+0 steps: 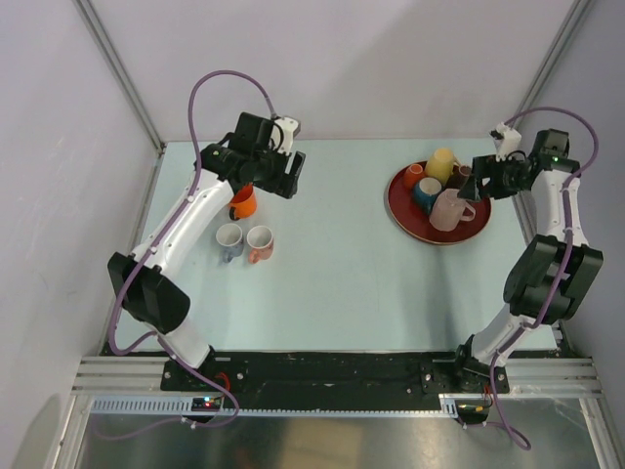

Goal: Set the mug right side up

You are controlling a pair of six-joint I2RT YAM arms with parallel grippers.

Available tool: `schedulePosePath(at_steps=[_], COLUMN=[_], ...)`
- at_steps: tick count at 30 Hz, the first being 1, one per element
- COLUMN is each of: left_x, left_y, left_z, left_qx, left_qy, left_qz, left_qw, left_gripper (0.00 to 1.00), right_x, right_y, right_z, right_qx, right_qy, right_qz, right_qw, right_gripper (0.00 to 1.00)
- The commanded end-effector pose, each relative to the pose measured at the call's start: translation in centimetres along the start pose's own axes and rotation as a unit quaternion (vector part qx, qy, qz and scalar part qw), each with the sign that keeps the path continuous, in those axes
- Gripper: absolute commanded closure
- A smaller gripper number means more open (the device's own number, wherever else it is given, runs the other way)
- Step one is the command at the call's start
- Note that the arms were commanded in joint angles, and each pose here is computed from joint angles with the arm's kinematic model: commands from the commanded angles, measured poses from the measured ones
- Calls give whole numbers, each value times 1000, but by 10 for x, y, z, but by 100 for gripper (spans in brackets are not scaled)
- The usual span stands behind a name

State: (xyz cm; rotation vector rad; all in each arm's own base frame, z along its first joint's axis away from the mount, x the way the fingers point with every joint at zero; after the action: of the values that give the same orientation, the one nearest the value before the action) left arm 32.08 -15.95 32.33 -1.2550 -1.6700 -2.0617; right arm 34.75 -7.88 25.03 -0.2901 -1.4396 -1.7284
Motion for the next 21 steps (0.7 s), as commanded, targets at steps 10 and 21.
schedulePosePath(at_steps=[10, 21], left_x=[18, 22], left_y=[3, -2], left_z=[0, -3], left_qx=[-38, -63], left_qy=[4, 6], left_qz=[-28, -26], left_qw=[999, 998], left_gripper=[21, 21], right_x=[-33, -80], right_y=[13, -20], right_z=[-68, -74], right_qx=[325, 366], right_qy=[55, 110], right_qz=[59, 160], right_qw=[942, 910], right_gripper=[18, 34])
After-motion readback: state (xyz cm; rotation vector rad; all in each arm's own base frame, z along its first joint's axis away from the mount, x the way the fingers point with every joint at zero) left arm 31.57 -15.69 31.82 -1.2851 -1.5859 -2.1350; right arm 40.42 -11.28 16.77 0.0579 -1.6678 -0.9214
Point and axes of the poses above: each gripper's point midway between its finger pads, its own x axis back along the fingers, its own z axis along the line the jaws close on, y = z × x, the point moved 10 cm from there along x, back along the fingers
